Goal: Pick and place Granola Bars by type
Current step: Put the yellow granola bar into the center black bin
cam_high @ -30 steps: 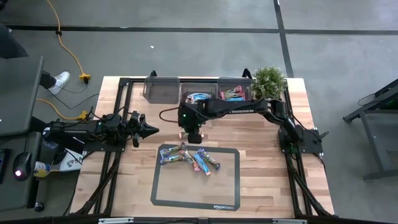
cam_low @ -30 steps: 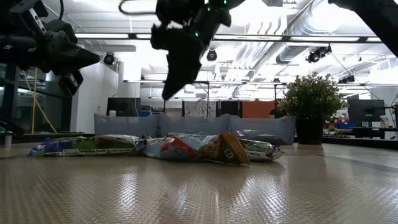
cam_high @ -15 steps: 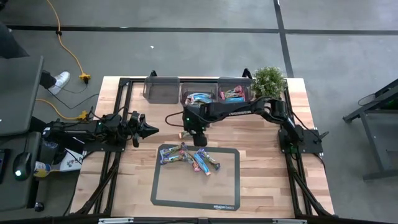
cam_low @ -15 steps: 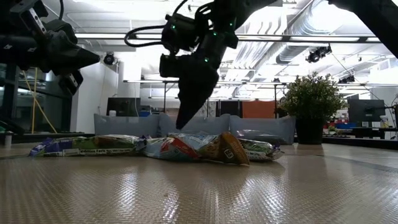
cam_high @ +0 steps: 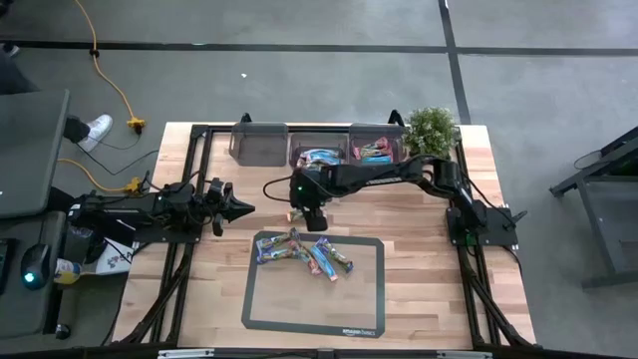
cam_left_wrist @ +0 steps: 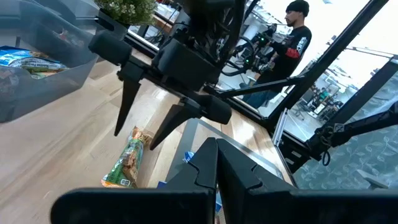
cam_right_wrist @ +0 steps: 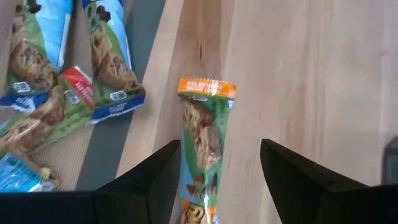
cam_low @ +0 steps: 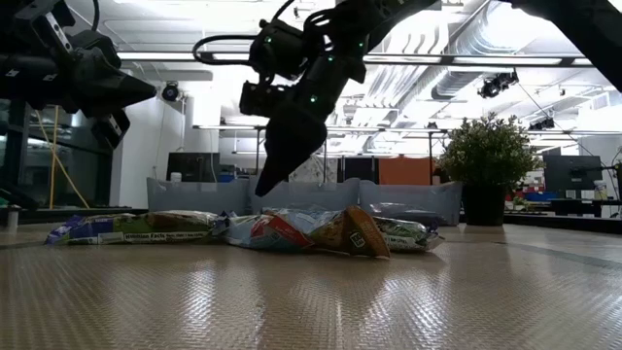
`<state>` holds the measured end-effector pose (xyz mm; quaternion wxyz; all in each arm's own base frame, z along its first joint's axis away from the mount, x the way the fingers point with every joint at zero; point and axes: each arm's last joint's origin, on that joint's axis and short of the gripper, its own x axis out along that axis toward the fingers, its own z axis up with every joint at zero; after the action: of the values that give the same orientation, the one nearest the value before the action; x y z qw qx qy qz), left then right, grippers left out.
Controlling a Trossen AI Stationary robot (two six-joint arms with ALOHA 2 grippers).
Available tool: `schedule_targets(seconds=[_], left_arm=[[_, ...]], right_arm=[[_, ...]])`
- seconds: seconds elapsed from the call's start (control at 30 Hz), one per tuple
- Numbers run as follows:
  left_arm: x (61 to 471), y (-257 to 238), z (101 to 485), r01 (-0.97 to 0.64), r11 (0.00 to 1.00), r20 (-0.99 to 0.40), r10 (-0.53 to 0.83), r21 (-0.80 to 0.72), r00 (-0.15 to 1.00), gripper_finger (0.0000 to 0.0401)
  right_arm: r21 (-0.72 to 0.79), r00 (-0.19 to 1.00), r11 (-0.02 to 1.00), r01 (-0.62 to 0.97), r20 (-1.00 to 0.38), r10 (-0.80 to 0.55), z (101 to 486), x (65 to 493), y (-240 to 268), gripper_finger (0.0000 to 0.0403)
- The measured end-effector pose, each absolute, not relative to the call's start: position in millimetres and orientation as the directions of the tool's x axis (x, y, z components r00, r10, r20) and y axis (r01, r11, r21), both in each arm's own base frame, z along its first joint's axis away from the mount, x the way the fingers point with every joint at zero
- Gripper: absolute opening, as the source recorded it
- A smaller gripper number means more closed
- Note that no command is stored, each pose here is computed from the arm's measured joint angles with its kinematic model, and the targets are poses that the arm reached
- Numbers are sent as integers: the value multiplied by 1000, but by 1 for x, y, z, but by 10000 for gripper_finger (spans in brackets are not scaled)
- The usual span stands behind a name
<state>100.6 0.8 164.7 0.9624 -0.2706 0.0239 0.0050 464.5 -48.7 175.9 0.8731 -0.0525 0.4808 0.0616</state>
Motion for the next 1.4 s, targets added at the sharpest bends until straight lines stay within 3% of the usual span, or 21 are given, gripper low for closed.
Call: schedule_targets(seconds=[1.07, 1.4], left_arm=[[101, 1, 165, -27, 853, -49, 2, -520, 999, 1], [101, 1, 165, -27, 853, -49, 2, -521, 999, 1]], right_arm=[[0, 544, 988, -153, -835, 85, 117, 457, -45, 205], [28, 542, 992, -124, -835, 91, 116, 457, -45, 168]])
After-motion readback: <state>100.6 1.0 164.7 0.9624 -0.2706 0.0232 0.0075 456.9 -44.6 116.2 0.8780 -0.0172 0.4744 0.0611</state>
